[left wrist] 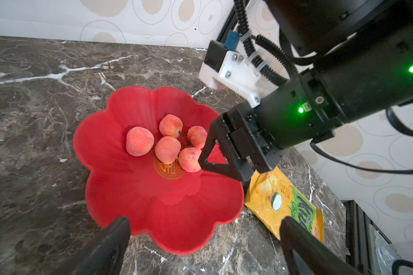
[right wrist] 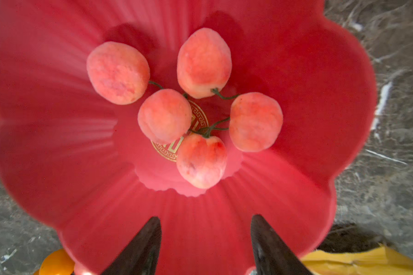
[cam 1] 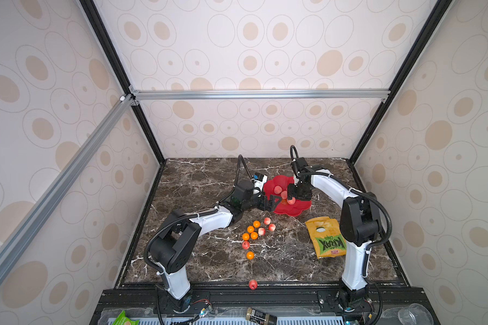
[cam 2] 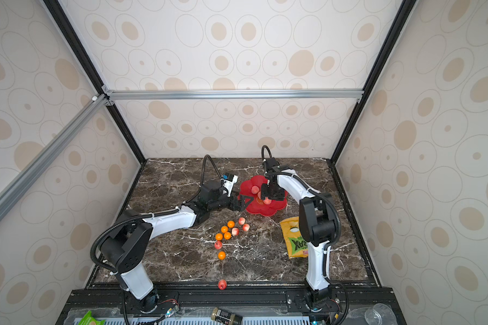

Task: Arrange fruit in a fruit bowl
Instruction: Place the fruit in the fruit bowl, then pick up the fruit from the bottom-center of the table.

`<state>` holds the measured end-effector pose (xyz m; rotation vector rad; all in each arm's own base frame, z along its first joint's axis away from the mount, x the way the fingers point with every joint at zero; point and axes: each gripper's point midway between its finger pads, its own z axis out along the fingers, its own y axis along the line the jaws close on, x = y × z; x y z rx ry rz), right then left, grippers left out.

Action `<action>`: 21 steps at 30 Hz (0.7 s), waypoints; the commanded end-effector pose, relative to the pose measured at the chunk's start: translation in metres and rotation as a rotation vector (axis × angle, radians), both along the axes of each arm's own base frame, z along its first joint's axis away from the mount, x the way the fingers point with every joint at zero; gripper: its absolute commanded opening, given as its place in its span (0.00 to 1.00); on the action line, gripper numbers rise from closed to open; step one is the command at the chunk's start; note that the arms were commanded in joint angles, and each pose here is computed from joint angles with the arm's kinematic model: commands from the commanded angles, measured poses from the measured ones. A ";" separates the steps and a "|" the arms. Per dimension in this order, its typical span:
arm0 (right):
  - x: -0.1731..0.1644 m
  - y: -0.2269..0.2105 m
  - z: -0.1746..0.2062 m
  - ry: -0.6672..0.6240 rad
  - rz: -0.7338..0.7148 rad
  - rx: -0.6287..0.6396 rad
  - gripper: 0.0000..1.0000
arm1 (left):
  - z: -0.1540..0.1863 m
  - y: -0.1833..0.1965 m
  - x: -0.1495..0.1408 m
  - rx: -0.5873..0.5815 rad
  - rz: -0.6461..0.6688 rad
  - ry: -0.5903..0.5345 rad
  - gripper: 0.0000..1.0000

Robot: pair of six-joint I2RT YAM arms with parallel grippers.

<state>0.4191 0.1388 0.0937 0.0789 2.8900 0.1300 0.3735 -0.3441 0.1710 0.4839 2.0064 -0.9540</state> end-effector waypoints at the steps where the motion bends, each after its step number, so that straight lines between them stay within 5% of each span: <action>1: -0.014 -0.003 0.016 -0.027 -0.003 -0.006 0.63 | 0.005 0.015 -0.010 0.035 0.014 -0.020 0.99; 21: -0.108 0.057 0.035 -0.067 0.133 0.038 0.61 | 0.000 0.099 -0.085 0.077 0.161 0.028 0.99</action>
